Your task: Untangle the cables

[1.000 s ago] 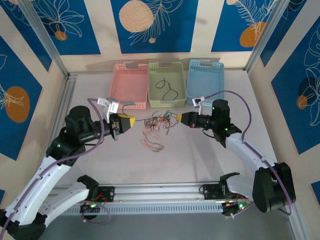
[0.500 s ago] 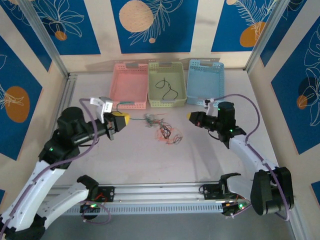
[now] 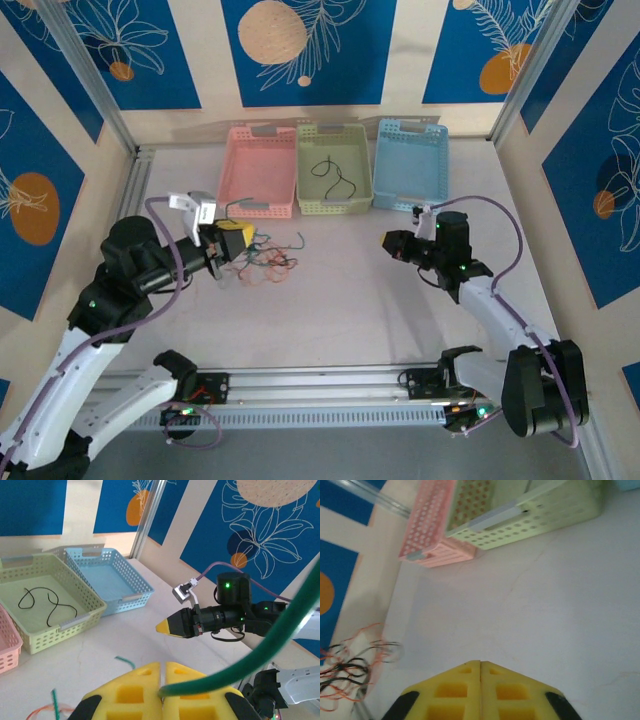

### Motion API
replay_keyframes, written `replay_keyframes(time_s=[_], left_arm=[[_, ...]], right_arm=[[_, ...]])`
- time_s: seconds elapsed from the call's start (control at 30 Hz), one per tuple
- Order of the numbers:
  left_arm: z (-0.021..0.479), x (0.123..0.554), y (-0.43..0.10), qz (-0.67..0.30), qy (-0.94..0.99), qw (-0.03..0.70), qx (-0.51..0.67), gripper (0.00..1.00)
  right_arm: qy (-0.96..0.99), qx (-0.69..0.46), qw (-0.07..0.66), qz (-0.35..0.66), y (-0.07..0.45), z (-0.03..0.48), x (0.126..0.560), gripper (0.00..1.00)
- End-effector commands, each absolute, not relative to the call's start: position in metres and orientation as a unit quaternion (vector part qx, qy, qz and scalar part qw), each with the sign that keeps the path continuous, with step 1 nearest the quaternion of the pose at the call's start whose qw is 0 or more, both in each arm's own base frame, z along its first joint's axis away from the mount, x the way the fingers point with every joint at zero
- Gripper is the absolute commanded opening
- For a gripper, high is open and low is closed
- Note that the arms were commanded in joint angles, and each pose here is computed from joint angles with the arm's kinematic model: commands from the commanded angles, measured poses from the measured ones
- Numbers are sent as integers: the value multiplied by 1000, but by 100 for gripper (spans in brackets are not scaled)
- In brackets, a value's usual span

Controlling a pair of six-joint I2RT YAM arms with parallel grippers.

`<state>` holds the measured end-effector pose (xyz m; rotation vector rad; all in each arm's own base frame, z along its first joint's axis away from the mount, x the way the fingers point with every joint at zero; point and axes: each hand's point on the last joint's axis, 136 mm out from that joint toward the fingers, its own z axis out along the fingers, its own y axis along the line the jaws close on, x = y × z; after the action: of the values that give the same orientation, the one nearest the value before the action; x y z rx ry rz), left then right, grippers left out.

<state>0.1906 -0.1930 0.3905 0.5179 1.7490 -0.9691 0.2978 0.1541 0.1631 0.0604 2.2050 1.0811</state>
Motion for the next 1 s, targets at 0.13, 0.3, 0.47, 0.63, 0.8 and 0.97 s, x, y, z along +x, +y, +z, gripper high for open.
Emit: replay_keyframes(time_s=[0.13, 0.3, 0.47, 0.63, 0.8, 0.97], left_arm=[[409, 195, -203, -439, 699, 522, 214, 0], [412, 195, -211, -465, 693, 507, 215, 0], [413, 196, -214, -473, 692, 502, 212, 0], [409, 198, -216, -476, 698, 493, 208, 0], [408, 198, -216, -475, 701, 490, 207, 0], [409, 198, -216, -477, 701, 489, 206, 0]], right_arm=[[772, -187, 419, 440, 222, 217, 259, 51], [693, -301, 485, 440, 256, 246, 227, 66], [633, -375, 519, 434, 280, 264, 205, 73], [563, -444, 569, 403, 298, 281, 187, 74], [544, -483, 578, 370, 313, 283, 190, 74], [547, -487, 587, 346, 326, 283, 208, 74]])
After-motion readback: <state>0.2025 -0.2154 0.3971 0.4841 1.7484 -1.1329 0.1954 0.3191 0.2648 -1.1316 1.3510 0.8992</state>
